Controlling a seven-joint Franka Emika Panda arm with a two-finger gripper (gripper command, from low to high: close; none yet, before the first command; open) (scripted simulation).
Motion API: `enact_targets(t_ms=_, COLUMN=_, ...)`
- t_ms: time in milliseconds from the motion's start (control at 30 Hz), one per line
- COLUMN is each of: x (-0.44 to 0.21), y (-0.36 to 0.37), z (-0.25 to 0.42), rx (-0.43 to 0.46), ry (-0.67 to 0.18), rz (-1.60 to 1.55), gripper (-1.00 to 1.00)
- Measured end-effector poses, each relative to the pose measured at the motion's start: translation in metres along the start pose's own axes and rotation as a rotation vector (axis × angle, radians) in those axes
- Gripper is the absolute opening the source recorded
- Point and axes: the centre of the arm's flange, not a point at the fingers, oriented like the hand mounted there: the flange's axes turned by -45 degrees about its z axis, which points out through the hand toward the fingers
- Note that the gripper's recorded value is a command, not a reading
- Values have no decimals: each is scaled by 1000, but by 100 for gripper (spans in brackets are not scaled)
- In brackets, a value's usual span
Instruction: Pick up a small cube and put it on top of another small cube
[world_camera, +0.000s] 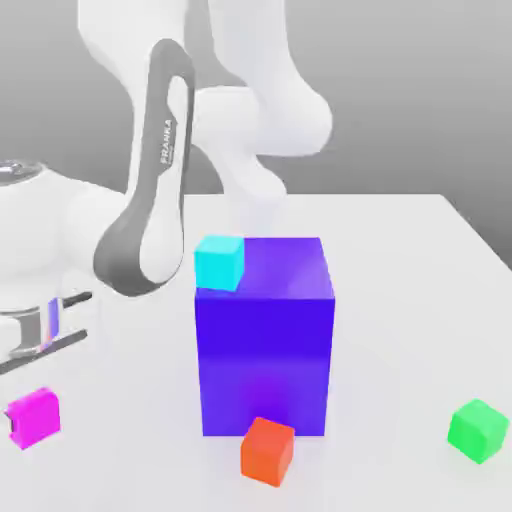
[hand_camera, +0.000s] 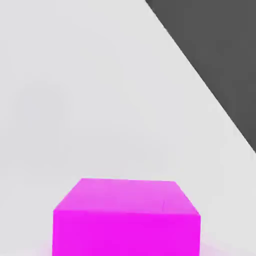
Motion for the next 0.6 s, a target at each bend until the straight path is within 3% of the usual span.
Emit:
enact_targets(t_ms=267, x=144, y=-29, z=-14, rx=29, ry=66, rz=-634, gripper=-100)
enact_targets(t_ms=600, x=292, y=-118, z=-44, rx=39, ry=132, rz=-1435, gripper=-100)
